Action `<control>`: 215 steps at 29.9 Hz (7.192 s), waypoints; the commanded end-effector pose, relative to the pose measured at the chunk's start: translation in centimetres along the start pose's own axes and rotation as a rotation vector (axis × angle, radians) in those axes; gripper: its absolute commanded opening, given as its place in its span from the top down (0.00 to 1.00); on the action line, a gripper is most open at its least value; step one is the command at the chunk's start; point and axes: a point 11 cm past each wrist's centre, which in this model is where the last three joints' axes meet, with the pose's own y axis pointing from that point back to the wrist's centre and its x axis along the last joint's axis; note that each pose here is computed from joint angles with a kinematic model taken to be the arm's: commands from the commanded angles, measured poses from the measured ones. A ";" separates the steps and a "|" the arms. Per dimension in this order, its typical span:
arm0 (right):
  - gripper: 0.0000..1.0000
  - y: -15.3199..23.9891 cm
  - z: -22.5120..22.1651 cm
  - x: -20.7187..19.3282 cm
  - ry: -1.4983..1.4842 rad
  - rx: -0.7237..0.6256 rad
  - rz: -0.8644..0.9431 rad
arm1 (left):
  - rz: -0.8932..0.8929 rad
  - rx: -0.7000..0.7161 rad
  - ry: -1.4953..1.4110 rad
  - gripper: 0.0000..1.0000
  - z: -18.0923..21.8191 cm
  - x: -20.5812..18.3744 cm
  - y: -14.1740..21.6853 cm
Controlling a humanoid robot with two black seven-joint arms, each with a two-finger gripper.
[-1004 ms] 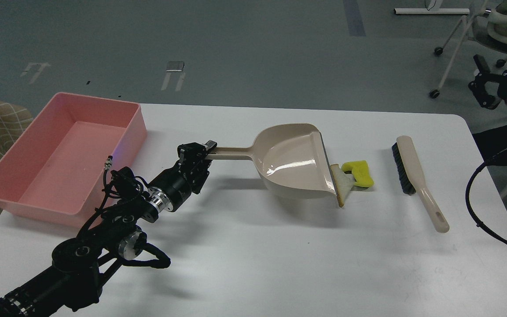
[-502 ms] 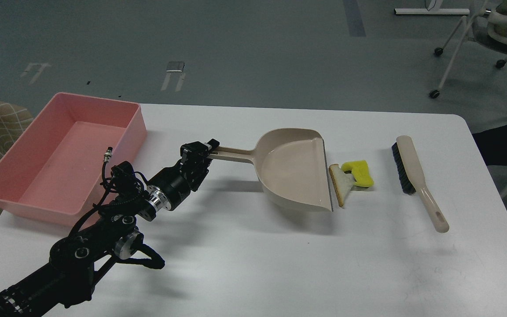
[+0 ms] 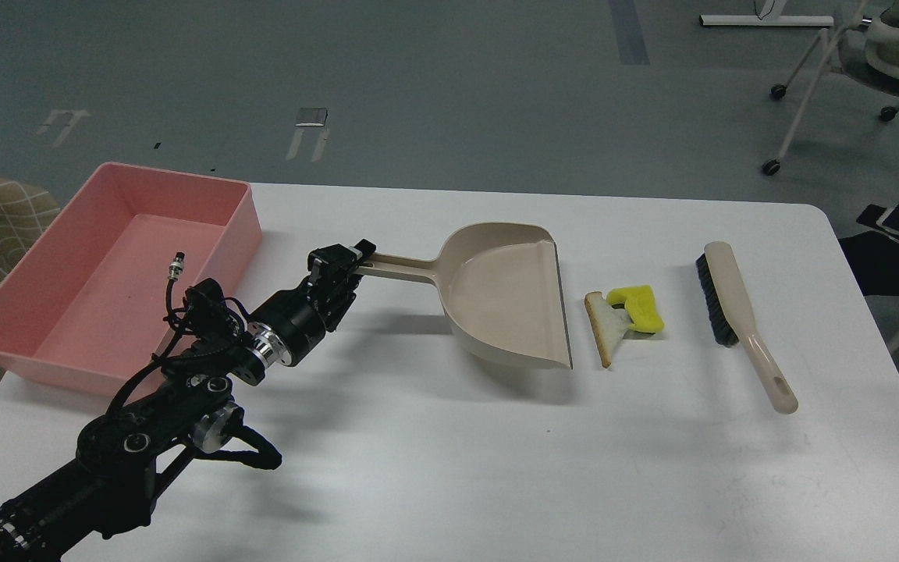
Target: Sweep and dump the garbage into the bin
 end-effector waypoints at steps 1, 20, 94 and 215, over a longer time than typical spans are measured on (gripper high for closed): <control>0.00 -1.0 1.0 -2.0 0.099 -0.061 -0.008 | 0.014 -0.003 -0.007 0.96 0.0 0.2 0.0; 0.08 -5.6 -0.2 -11.6 0.358 -0.074 -0.167 | 0.042 -0.004 -0.062 1.00 -1.0 0.4 0.2; 1.00 -9.7 -12.3 -21.8 0.410 0.227 -0.303 | 0.017 0.001 -0.089 1.00 -2.5 -0.9 0.2; 1.00 -6.2 -0.9 -10.6 -0.027 0.030 0.012 | 0.304 0.104 -0.920 1.00 29.2 28.9 23.5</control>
